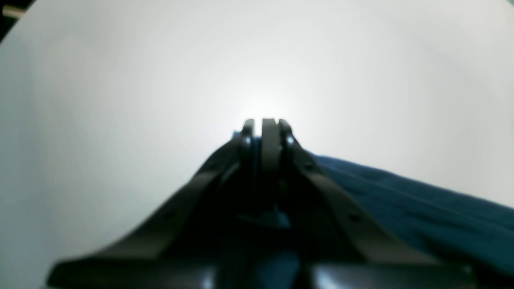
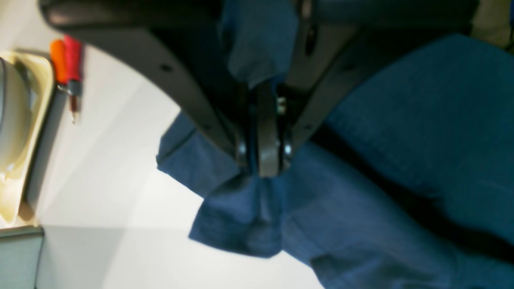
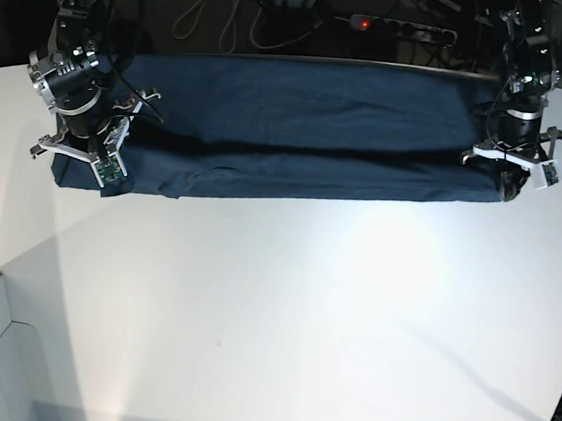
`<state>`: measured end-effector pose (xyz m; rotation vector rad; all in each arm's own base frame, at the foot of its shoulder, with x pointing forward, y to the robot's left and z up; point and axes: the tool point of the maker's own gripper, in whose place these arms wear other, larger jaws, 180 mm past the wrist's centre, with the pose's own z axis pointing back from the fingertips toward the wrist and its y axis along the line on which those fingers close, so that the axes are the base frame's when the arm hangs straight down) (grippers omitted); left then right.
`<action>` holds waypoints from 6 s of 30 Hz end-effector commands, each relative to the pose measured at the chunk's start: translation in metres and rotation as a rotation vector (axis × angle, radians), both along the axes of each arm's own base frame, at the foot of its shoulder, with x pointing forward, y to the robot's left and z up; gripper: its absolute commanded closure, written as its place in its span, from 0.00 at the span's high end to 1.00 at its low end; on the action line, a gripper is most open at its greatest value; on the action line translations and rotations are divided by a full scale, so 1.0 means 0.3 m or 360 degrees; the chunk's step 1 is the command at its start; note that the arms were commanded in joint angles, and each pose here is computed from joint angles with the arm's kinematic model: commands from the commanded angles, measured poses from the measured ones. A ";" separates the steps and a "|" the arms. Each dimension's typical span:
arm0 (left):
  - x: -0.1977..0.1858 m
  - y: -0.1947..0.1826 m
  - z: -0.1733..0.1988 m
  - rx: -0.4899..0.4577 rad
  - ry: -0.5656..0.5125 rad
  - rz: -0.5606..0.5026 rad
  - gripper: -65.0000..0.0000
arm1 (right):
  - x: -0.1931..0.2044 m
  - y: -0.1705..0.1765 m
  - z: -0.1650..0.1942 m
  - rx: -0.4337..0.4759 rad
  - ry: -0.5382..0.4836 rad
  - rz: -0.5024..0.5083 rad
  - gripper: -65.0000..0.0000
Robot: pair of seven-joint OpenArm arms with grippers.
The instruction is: Fold the T-shirt properly
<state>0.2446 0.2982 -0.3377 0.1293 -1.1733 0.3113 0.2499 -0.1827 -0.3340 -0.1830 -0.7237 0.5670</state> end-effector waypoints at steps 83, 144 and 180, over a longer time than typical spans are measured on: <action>-0.114 0.043 0.003 0.0032 0.0035 0.0076 0.45 | -0.188 -0.043 -0.052 -0.0060 0.0188 0.0064 0.65; -0.324 0.061 -0.207 -0.0045 0.0378 0.0148 0.46 | -0.118 0.006 -0.157 0.0073 0.0268 0.0074 0.65; -0.101 -0.493 0.037 -0.0319 -0.0026 -0.0417 0.00 | -0.122 -0.012 -0.258 0.0132 0.0400 0.0030 0.65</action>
